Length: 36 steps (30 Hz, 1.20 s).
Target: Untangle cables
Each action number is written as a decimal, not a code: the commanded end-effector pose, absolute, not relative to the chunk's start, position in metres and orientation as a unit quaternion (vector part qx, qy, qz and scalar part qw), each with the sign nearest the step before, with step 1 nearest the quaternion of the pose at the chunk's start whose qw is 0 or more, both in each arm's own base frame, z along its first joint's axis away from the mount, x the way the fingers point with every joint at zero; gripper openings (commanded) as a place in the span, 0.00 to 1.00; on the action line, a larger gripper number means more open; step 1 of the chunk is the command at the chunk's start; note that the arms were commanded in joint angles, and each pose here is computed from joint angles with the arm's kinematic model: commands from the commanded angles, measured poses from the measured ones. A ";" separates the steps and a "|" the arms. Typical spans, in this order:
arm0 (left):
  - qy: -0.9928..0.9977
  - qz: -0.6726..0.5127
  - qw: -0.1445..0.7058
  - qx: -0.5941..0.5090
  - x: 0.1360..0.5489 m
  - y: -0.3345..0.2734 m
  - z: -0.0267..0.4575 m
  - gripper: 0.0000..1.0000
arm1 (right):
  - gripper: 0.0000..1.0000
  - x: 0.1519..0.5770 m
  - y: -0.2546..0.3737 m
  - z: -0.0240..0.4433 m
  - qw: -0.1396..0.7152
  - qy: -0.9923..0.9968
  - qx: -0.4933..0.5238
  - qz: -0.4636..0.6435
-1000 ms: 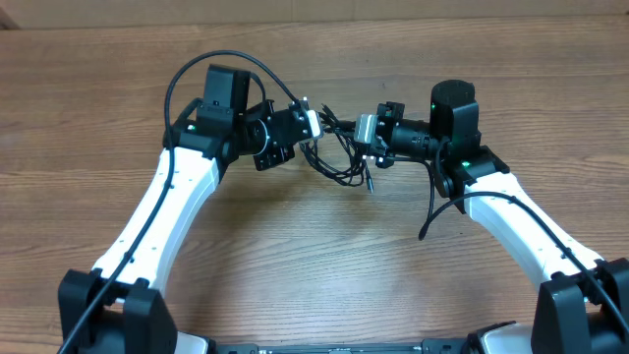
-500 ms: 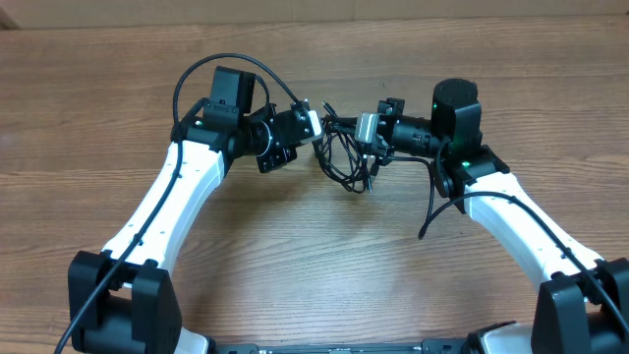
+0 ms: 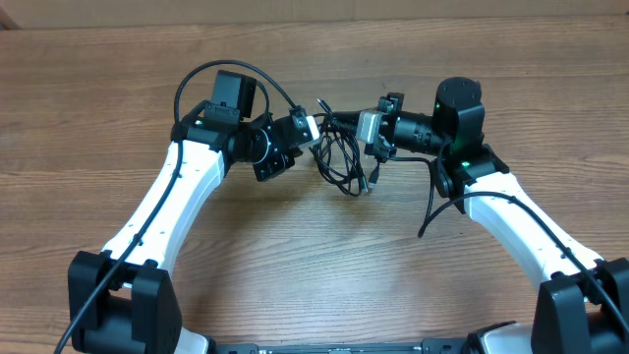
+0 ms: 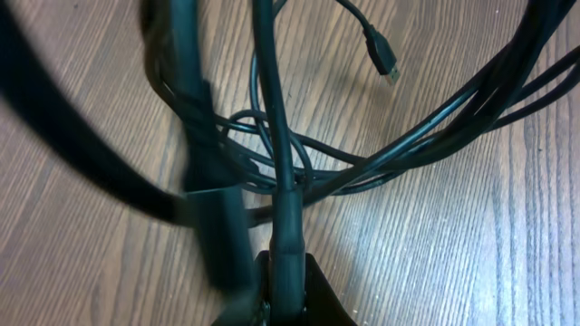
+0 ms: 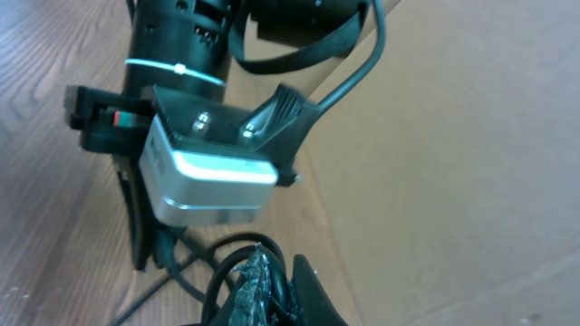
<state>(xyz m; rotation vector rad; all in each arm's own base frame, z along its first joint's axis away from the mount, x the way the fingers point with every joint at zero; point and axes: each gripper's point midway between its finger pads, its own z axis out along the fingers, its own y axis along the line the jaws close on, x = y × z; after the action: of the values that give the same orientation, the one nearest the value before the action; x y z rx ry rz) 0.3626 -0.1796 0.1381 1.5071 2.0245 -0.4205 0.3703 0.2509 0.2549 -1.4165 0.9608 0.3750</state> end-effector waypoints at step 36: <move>0.759 -0.106 0.339 0.546 0.400 -0.166 0.149 0.04 | 0.32 0.374 0.229 0.239 0.603 0.484 -0.608 0.181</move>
<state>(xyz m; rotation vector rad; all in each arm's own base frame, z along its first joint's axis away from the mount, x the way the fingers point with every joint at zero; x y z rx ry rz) 0.3968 -0.1584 0.1425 1.4099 2.0385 -0.2320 0.3748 0.2294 0.2271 -1.4137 1.1388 0.4312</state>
